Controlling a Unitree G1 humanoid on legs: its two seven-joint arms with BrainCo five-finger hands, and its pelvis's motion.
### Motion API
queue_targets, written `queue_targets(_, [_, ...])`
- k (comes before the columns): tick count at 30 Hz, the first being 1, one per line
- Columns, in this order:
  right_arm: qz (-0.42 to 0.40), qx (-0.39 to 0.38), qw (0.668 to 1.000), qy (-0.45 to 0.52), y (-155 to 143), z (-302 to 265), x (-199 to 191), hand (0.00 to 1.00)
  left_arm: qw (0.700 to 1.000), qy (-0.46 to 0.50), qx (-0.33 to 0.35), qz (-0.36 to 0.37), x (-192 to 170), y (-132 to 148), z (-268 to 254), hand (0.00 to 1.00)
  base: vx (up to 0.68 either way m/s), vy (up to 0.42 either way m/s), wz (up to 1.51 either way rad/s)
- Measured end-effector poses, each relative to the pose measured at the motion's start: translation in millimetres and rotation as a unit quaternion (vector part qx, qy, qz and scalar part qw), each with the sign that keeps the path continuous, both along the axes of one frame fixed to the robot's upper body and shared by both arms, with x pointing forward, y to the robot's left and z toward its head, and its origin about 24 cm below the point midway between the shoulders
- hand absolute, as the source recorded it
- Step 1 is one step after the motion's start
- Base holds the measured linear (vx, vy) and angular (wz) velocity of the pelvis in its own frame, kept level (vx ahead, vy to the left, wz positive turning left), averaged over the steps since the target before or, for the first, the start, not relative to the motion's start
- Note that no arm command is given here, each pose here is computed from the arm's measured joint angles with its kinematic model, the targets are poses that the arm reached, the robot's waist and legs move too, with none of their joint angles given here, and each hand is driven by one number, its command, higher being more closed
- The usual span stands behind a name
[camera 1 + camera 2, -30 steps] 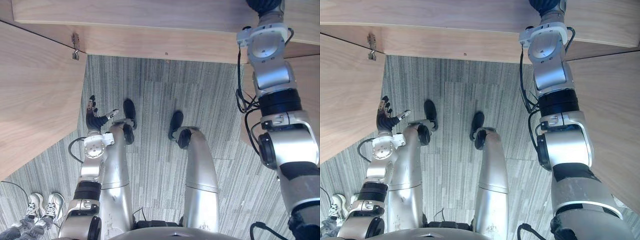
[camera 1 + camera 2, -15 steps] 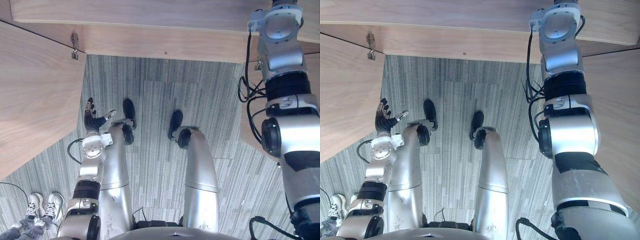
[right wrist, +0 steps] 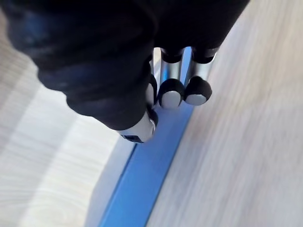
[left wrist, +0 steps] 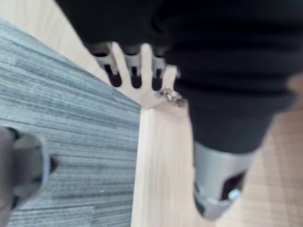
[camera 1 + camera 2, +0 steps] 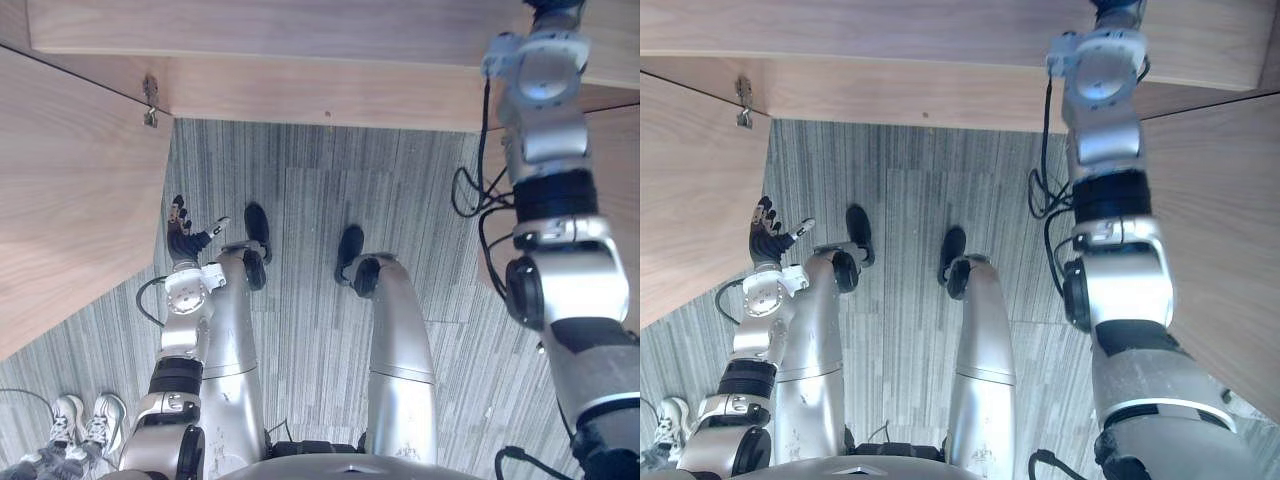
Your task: Walk over to the cabinet, pick up the folder, carry it to the office cabinet, place the folder inside the office cabinet, then close the office cabinet door
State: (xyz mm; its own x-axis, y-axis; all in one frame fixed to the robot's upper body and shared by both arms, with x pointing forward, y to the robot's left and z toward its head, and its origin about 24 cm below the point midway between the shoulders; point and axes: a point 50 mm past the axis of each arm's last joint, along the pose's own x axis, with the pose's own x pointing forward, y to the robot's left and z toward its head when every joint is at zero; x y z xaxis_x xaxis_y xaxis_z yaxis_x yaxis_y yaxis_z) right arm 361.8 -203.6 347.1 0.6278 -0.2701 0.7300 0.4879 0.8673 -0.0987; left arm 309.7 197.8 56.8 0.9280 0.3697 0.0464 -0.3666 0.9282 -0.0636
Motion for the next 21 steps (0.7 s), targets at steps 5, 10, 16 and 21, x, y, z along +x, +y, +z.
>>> queue_targets(5, [0.005,-0.027,0.999,-0.033,13.6,-29.1,-26.2,1.0,1.0,-0.014,-0.001,-0.006,0.9,-5.9,8.8,0.0,-0.05,0.004,-0.05])
queue_targets(10, [-0.005,-0.038,0.999,-0.01,15.9,-84.9,-53.9,1.0,1.0,-0.015,0.014,-0.009,-0.4,-8.0,11.7,0.0,-0.01,-0.016,-0.07])
queue_targets(16, [0.02,-0.046,0.998,0.043,21.2,-146.8,-99.1,1.0,0.999,0.034,0.033,-0.009,-22.3,-6.6,-14.4,0.0,0.05,-0.002,-0.13])
queue_targets(21, [0.096,-0.069,0.989,0.084,40.0,-180.6,-130.4,1.0,0.996,0.086,0.029,-0.023,-44.7,-13.2,-43.4,0.0,0.13,0.035,-0.14])
